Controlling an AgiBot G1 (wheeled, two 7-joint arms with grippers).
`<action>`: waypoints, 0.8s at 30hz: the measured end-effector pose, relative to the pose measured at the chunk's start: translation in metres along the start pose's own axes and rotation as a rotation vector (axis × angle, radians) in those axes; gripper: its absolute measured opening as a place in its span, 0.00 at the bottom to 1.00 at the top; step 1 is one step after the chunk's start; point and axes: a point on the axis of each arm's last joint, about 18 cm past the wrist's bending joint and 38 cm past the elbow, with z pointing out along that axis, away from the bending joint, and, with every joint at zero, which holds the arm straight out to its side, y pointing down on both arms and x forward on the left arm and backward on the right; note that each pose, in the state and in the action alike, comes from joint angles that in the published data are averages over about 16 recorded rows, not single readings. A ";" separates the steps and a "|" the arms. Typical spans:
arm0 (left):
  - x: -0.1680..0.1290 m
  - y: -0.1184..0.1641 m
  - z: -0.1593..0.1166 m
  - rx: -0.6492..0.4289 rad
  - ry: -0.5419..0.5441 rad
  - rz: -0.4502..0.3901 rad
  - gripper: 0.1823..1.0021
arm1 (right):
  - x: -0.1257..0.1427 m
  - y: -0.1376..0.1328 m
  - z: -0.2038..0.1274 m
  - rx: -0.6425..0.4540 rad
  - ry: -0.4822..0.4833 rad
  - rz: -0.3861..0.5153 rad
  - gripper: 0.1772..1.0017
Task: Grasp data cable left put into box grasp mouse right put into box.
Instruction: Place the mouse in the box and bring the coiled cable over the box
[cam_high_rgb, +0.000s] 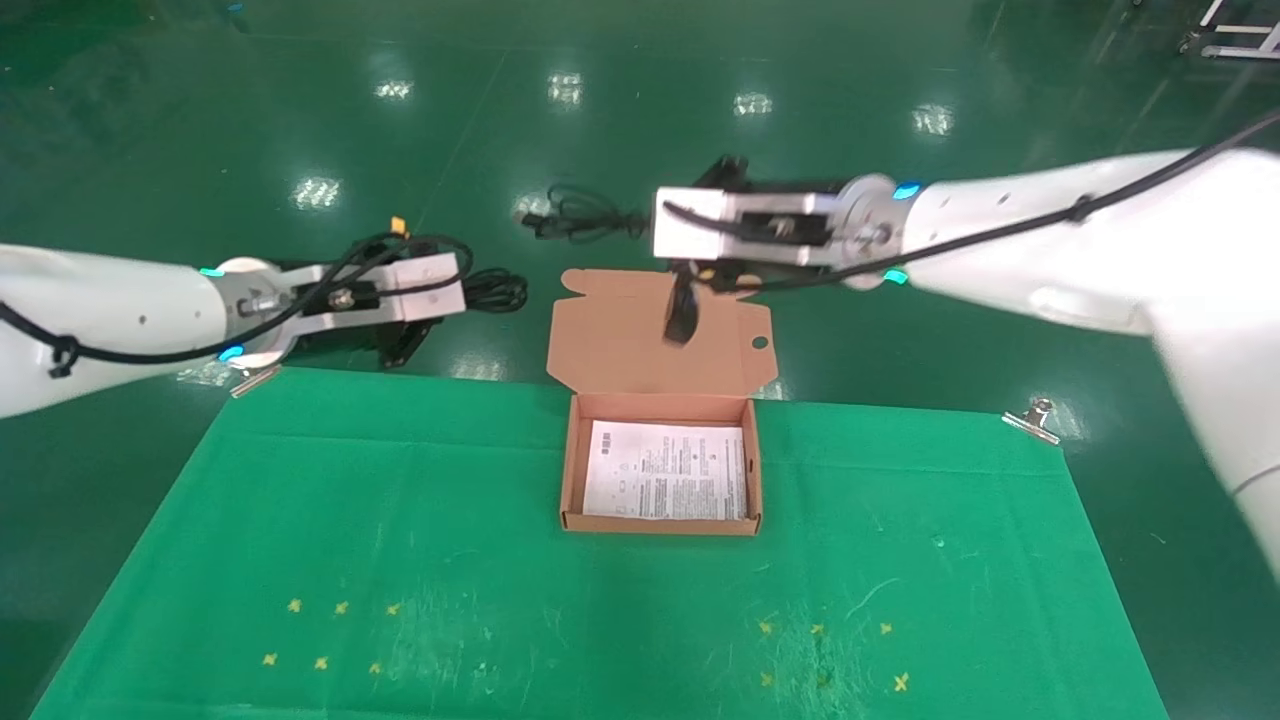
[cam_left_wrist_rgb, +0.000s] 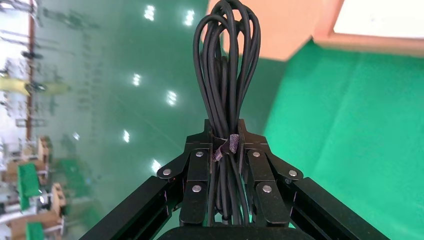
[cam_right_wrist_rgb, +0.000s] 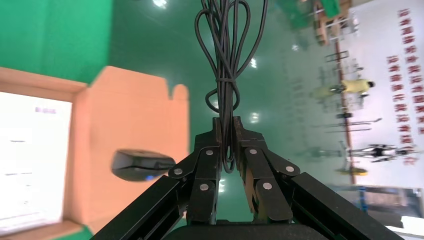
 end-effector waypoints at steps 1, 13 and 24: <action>0.002 0.003 0.000 -0.012 0.005 -0.002 0.10 | -0.005 0.000 0.003 0.000 -0.009 0.007 0.05; 0.017 0.027 -0.003 -0.125 0.038 -0.026 0.10 | -0.068 -0.003 0.034 0.023 -0.112 0.110 0.05; 0.020 0.028 -0.005 -0.141 0.039 -0.030 0.10 | -0.120 0.016 0.046 -0.017 -0.163 0.287 0.05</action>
